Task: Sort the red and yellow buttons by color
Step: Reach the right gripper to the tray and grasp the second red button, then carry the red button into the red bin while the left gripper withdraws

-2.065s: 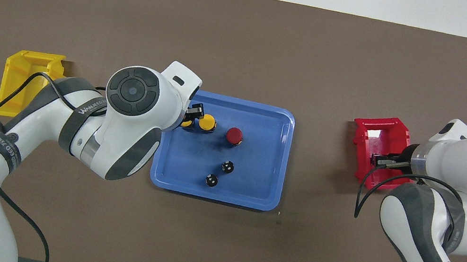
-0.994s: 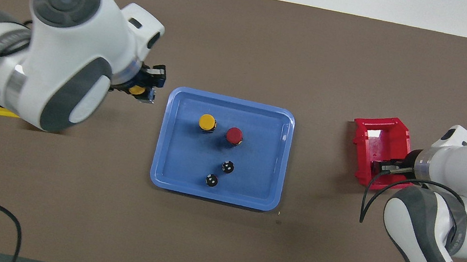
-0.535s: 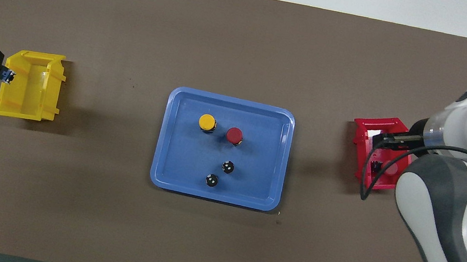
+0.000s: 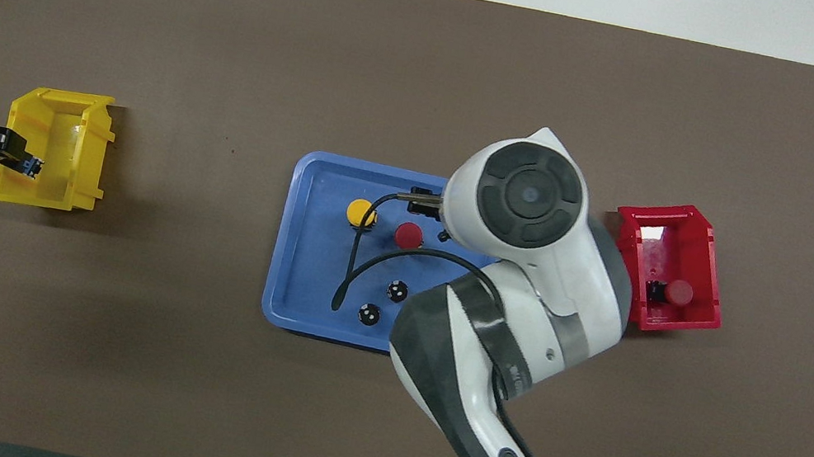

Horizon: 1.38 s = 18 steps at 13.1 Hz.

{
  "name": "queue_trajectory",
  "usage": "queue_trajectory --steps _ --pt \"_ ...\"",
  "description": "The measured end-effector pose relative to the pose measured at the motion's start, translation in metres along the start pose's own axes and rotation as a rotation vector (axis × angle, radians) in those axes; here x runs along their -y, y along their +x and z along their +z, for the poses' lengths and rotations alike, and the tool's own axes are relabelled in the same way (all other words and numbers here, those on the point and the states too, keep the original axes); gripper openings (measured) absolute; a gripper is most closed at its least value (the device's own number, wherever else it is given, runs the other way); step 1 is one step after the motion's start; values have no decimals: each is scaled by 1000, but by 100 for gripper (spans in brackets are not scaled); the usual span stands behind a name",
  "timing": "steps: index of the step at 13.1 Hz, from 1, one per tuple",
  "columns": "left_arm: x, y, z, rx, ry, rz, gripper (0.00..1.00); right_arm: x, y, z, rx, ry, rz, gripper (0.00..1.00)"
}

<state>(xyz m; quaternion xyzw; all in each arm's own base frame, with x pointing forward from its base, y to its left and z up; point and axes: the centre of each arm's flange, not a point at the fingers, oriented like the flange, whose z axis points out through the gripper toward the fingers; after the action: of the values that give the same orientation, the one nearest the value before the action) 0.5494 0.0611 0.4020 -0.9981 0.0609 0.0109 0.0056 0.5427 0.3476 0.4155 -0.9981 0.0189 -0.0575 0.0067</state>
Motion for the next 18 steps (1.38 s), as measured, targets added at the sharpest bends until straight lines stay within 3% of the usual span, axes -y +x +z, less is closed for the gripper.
queue_trajectory --steps 4,9,12,13,14,15,17,18 --pt "-9 -4 31 -33 7 7 40 34 -16 38 21 -4 -3 80" --pt "-27 -2 42 -44 8 -8 40 40 -24 50 34 -12 -11 76" --pt "-30 -3 53 -45 9 -2 41 43 -30 59 36 -11 -20 66" --pt "-31 -2 52 -46 9 0 48 43 -31 60 35 -10 -21 65" --pt "-31 -1 50 -46 9 1 61 43 -31 61 34 -9 -21 57" --pt "-31 1 46 -43 9 0 64 42 -30 61 31 -7 -20 57" --pt "-30 5 34 -23 6 0 64 41 -28 60 24 -2 -17 41" --pt "-29 7 27 -17 5 0 64 41 -27 60 23 -2 -15 41"
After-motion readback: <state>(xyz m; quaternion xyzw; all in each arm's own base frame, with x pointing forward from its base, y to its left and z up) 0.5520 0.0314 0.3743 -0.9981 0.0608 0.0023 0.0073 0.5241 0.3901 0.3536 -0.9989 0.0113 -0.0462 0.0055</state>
